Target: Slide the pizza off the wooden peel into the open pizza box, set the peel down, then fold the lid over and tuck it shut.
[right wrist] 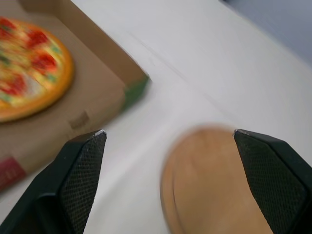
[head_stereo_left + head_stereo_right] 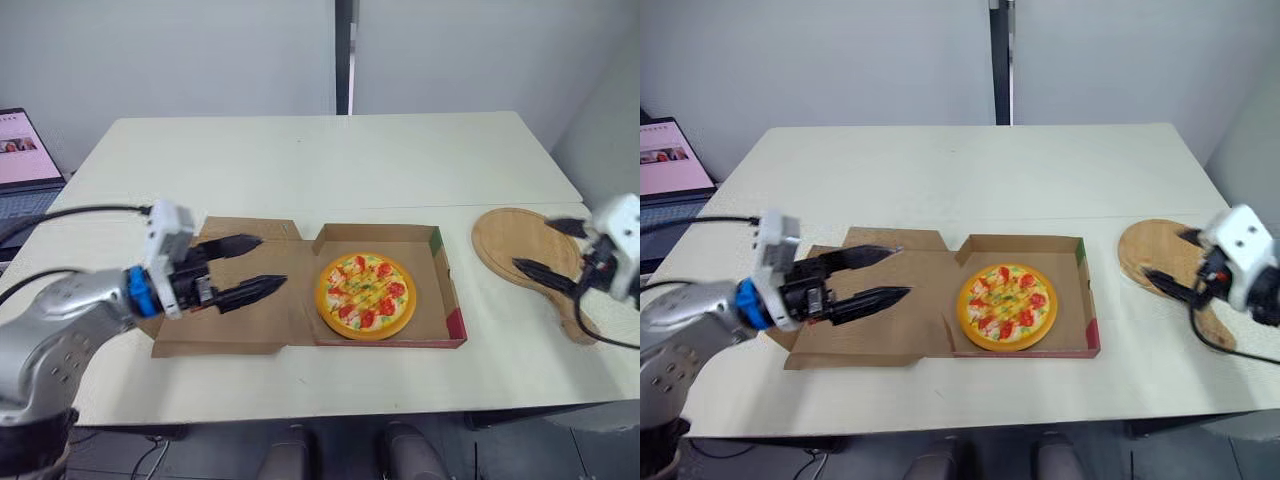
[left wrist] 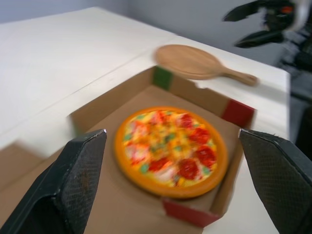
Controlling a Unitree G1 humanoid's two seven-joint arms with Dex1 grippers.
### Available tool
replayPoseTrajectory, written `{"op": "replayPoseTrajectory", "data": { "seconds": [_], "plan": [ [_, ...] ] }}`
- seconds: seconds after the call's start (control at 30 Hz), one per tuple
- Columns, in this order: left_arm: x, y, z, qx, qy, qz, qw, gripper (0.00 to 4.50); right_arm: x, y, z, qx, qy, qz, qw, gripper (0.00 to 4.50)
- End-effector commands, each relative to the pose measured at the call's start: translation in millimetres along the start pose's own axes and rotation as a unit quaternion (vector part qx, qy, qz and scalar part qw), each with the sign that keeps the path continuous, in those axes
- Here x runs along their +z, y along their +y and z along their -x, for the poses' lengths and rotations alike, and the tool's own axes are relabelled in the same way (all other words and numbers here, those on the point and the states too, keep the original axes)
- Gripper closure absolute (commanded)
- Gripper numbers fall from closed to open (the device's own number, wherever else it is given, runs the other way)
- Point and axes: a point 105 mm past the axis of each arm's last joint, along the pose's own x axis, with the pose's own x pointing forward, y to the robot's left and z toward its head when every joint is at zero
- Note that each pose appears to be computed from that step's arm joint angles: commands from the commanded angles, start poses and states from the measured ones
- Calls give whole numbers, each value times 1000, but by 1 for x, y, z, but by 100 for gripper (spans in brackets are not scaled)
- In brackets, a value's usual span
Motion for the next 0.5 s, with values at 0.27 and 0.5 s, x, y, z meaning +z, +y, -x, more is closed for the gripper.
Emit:
{"op": "replayPoseTrajectory", "data": {
  "seconds": [0.27, 0.5],
  "plan": [
    [-57, -18, 91, 161, -40, 262, 951, 0, 63, 26, -49, 205, -59, 49, 976, 4],
    [-89, -38, 103, 224, -94, 374, 895, 0, 85, 45, -61, 273, -93, 59, 956, 4]
  ]
}}
